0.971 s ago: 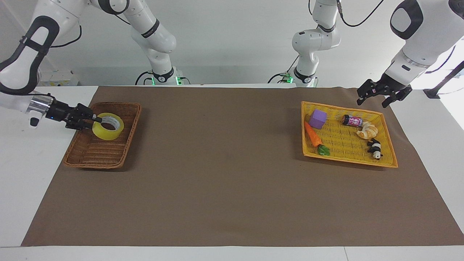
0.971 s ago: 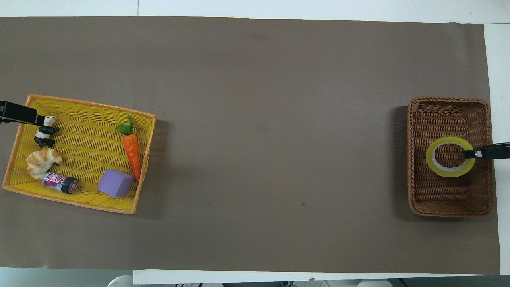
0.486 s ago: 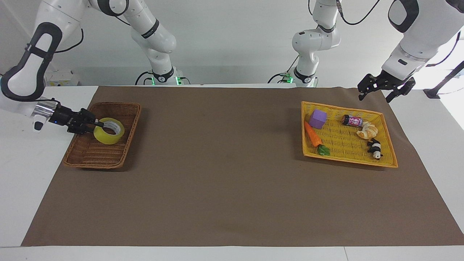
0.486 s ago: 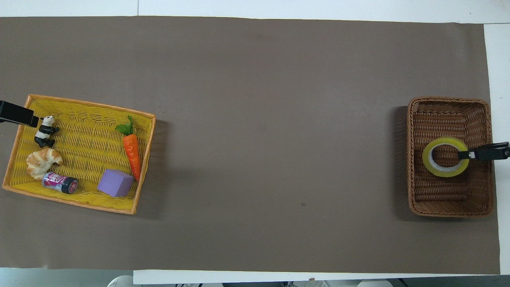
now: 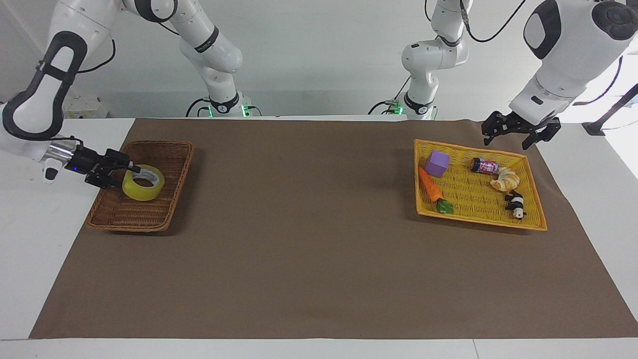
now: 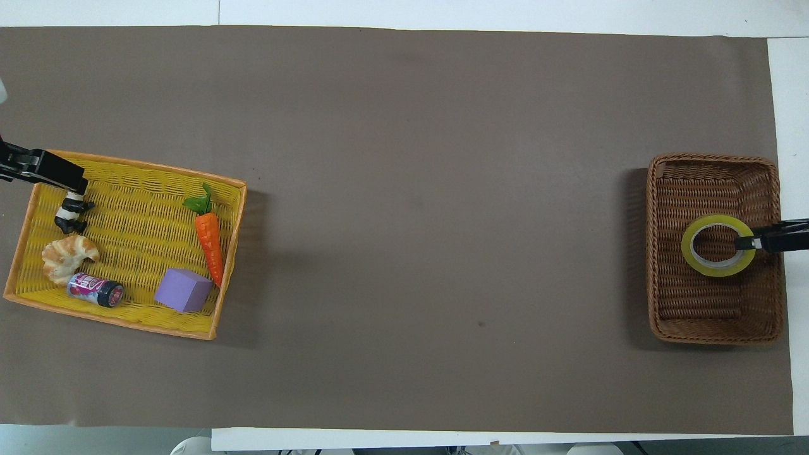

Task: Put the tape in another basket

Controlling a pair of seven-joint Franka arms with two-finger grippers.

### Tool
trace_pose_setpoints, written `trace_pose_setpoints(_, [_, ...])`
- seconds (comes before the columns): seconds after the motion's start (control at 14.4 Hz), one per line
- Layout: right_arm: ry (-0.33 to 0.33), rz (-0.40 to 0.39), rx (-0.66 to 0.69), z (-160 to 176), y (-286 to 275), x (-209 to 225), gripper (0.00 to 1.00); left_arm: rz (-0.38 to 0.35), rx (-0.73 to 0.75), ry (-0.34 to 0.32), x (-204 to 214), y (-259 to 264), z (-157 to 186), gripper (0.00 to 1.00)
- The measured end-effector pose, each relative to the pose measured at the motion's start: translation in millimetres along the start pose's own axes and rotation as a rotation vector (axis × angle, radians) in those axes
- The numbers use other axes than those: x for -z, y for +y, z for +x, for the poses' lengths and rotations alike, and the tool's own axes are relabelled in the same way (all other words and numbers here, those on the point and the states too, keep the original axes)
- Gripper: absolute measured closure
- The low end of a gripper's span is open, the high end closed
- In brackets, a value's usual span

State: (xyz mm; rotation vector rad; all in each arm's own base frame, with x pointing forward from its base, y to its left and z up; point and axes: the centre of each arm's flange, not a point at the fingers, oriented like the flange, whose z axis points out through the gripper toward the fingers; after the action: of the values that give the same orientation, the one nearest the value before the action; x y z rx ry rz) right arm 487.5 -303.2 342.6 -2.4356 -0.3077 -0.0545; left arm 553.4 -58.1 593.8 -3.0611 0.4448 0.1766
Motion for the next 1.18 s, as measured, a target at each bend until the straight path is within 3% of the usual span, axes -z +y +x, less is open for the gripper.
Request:
trace_pose_setpoints(0.62, [-0.106, -0.314, 0.167, 51.4, -99.4, 70.9, 0.00, -0.003, 0.002, 0.002, -1.9, -3.6, 6.3, 0.00])
trace_pose_setpoints(0.97, [-0.146, -0.515, 0.099, 83.0, -206.7, 95.7, 0.00, -0.003, 0.006, 0.003, -1.4, -5.7, 5.8, 0.00])
trace_pose_setpoints(1.18, [-0.124, -0.563, -0.081, 73.6, -260.1, 108.8, 0.00, -0.001, 0.009, 0.013, 4.0, -6.8, 3.8, 0.00])
